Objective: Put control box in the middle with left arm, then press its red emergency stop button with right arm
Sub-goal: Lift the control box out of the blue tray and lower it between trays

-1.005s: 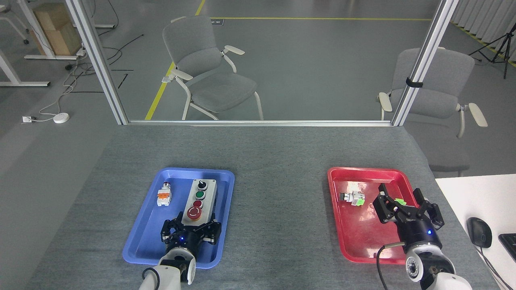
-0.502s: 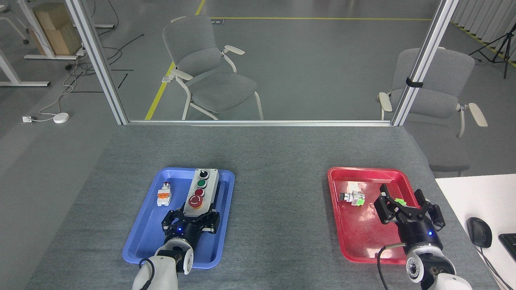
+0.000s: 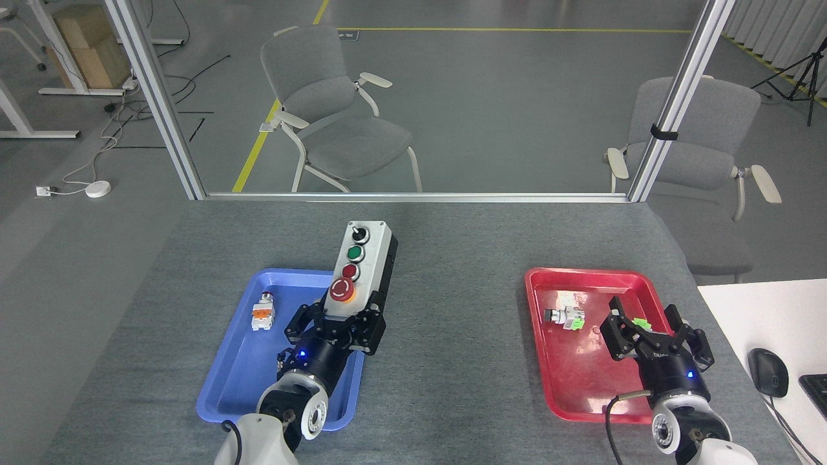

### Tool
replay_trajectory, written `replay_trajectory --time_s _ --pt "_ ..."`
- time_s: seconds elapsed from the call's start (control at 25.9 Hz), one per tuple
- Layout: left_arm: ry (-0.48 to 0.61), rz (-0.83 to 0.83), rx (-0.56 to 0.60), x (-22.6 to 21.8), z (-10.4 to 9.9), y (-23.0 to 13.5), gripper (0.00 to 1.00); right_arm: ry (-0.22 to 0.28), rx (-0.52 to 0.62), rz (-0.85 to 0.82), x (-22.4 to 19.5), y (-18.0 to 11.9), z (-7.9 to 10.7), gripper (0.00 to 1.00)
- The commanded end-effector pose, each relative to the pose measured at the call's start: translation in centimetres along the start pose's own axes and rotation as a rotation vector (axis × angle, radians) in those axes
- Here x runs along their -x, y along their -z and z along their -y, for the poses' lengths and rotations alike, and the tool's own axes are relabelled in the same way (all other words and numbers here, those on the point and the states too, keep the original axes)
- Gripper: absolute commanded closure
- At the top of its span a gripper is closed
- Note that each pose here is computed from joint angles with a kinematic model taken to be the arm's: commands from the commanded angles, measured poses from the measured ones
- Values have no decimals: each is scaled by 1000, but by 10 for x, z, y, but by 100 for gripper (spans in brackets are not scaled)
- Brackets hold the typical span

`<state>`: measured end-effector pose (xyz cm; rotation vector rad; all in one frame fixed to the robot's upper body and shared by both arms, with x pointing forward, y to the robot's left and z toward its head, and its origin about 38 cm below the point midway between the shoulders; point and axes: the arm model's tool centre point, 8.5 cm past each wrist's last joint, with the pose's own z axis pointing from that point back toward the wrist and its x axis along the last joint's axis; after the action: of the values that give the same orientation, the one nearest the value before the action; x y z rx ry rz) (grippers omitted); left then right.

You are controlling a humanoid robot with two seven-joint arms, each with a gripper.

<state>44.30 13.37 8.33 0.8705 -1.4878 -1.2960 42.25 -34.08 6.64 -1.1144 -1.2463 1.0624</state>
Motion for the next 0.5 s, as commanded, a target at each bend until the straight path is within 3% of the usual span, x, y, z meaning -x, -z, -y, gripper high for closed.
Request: replay_trajectory --time_s 0.0,0.15,0.46 --pt "15 106 64 -53 29 -6 100 0 0 -1 0 0 0 0" --pt "3 137 132 -94 51 1 100 -2 1 2 0 1 1 0" --pt "118 156 262 -102 88 14 100 6 3 -5 -1 0 -2 0"
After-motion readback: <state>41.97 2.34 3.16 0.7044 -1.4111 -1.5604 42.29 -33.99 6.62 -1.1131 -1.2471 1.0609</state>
